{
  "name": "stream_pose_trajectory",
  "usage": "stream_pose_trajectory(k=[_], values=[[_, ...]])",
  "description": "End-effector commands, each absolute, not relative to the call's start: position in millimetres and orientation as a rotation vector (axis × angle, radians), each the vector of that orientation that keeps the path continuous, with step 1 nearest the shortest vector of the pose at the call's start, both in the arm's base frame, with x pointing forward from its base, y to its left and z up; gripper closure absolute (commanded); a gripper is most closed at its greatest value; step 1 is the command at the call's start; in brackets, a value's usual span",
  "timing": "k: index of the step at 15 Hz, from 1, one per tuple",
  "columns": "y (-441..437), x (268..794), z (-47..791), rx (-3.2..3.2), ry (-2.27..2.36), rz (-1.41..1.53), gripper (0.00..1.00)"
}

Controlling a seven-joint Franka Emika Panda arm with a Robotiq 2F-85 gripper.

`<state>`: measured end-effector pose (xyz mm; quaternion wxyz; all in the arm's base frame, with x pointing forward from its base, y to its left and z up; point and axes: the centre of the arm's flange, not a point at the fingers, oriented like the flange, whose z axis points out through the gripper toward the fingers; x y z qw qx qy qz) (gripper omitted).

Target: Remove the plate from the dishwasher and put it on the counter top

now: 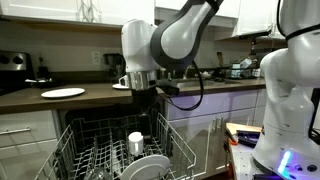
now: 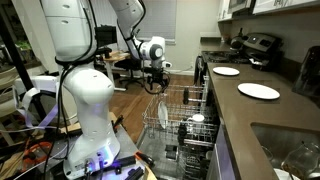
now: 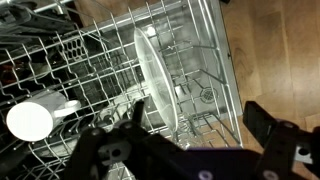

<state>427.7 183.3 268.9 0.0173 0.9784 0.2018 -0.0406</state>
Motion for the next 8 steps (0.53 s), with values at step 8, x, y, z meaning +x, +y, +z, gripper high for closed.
stream_pose_trajectory(k=[8], values=[[184, 435, 224, 2.942, 0.653, -0.131, 0.0]])
